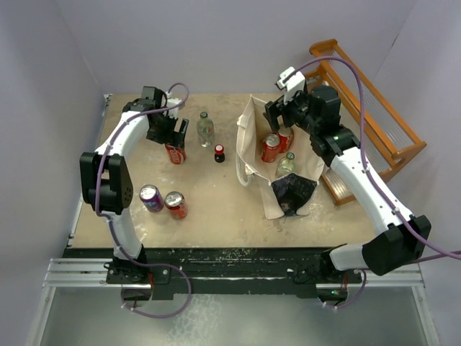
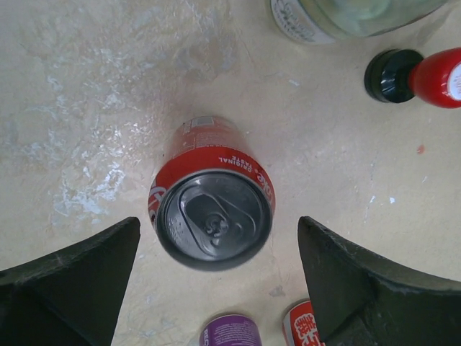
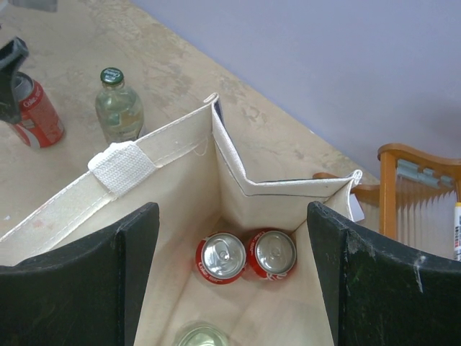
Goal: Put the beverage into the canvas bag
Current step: Pick up the drink from the center of the board.
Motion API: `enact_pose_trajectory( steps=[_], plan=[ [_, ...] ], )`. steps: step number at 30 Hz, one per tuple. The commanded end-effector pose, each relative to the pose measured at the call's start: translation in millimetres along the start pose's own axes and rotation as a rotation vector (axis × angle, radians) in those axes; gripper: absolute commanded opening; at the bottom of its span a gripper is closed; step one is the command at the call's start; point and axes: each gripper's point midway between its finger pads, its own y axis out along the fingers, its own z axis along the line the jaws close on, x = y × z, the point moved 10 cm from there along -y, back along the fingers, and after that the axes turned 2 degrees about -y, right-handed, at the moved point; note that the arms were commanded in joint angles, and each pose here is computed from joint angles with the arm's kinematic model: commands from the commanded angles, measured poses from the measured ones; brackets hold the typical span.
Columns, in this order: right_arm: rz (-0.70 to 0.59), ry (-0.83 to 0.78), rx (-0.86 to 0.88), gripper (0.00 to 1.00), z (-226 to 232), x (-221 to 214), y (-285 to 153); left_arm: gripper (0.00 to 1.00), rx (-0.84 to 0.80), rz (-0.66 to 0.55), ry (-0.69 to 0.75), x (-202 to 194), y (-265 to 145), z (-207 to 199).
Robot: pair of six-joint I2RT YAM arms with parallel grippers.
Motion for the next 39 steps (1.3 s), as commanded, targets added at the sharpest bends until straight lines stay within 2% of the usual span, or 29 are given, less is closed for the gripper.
enact_pose_trajectory(
  steps=[1,8,16,18,24,31,39],
  plan=[
    [-0.053,0.024,-0.035,0.84,0.2,10.5,-2.8,0.89,-0.018,0.015,0.008,7.1,6.5,1.5],
    [-0.029,0.023,0.026,0.84,9.6,7.9,-8.5,0.73,-0.056,0.002,-0.013,7.6,12.5,-1.4],
    [-0.024,-0.035,0.092,0.84,27.5,4.2,-14.3,0.34,-0.092,-0.034,0.017,10.8,8.2,-4.5],
    [-0.019,-0.033,0.130,0.81,30.8,3.9,-15.0,0.25,-0.101,-0.055,0.035,13.0,2.5,-5.9],
    [0.024,-0.050,0.306,0.77,44.3,4.3,-24.9,0.01,-0.107,-0.194,0.142,30.2,-28.3,-10.6],
    [0.002,-0.076,0.438,0.81,61.7,29.9,-59.8,0.00,-0.096,-0.320,0.224,49.3,-58.5,-14.8],
    [0.097,-0.050,0.476,0.82,90.0,35.5,-54.6,0.00,-0.116,-0.331,0.176,45.6,-61.3,-19.3]
  ],
)
